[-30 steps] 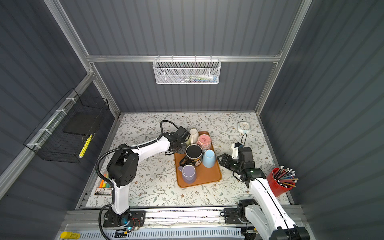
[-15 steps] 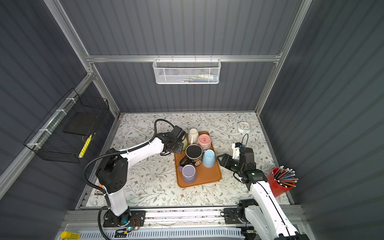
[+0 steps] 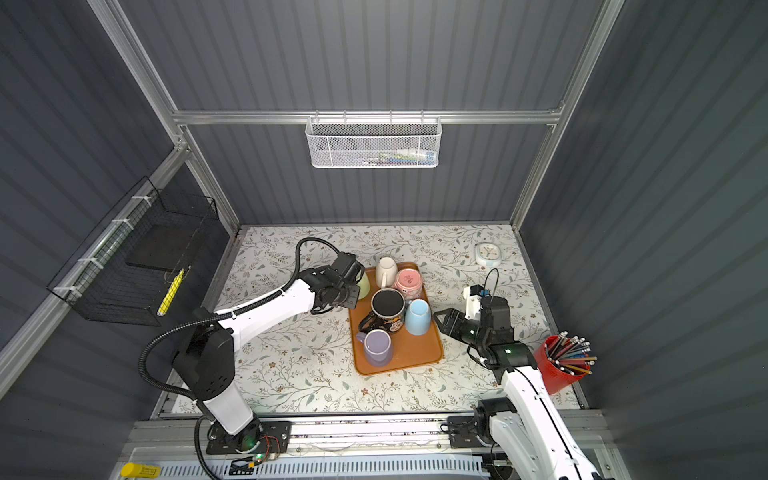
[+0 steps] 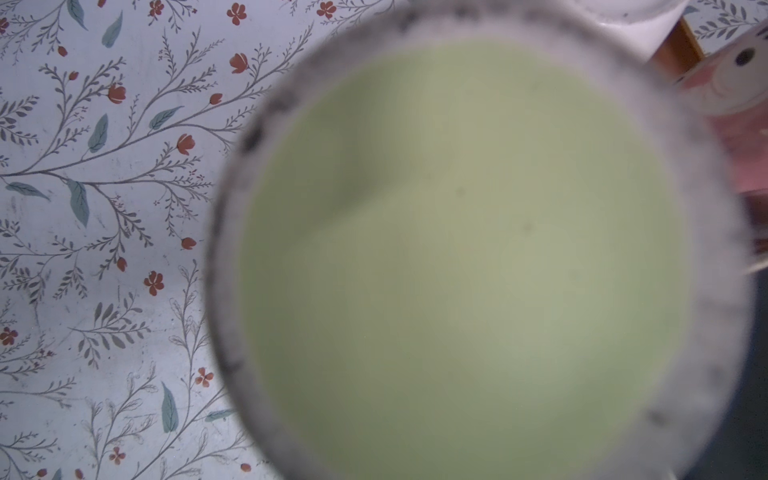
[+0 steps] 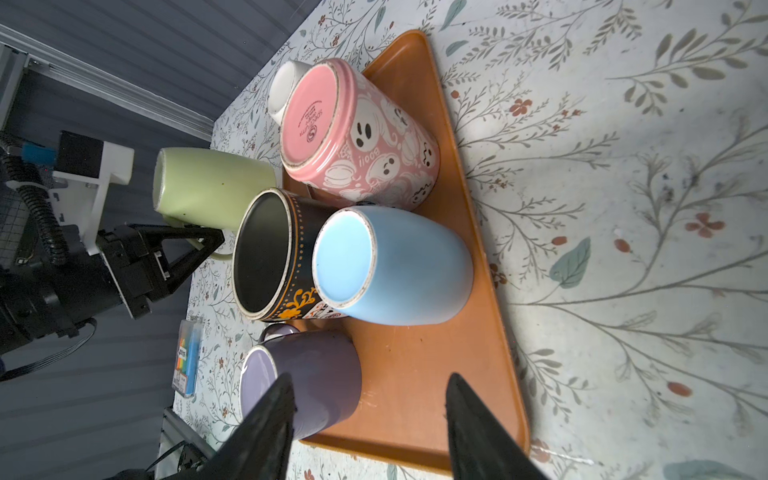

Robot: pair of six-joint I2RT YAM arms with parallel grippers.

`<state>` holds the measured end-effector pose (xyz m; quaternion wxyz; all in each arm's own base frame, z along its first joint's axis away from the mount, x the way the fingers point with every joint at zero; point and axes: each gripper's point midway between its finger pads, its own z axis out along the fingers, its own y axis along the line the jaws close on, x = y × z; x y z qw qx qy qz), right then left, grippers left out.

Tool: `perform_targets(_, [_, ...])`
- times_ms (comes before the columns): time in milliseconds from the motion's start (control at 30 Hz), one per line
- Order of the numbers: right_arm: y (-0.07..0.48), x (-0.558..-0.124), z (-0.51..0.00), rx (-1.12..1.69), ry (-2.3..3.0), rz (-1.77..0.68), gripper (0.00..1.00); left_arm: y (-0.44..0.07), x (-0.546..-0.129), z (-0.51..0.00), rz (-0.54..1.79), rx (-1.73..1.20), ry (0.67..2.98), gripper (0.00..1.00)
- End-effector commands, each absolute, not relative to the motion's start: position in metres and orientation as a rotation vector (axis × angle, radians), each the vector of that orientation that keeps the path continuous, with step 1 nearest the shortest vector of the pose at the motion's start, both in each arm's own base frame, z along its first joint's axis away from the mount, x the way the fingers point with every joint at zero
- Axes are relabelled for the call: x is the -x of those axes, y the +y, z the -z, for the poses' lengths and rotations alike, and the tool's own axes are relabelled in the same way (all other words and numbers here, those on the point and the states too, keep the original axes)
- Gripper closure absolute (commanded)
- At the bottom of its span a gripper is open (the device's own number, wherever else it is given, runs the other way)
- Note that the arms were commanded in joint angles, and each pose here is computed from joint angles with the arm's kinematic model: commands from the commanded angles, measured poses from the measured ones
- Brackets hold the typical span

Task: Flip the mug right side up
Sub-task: 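Lift the light green mug with the left gripper while the right gripper approaches it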

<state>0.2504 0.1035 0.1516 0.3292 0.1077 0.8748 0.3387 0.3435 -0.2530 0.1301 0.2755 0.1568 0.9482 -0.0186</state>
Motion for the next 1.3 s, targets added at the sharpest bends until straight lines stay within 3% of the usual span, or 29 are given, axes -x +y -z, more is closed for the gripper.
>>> perform_targets(0, [0.111, -0.249, -0.169, -0.221, 2.248, -0.936, 0.42, -0.262, -0.347, -0.175, 0.168, -0.366, 2.435, 1.00])
perform_targets(667, [0.153, -0.233, -0.252, 0.072, 1.859, -1.336, 0.41, -0.315, -0.322, -0.307, 0.866, -0.345, 2.105, 1.00])
perform_targets(933, [0.159, -0.233, -0.287, 0.130, 1.709, -1.445, 0.35, -0.343, -0.326, -0.343, 1.218, -0.335, 1.960, 1.00])
perform_targets(1267, [0.165, -0.249, -0.324, 0.176, 1.561, -1.569, 0.32, -0.372, -0.323, -0.372, 1.485, -0.379, 1.823, 1.00])
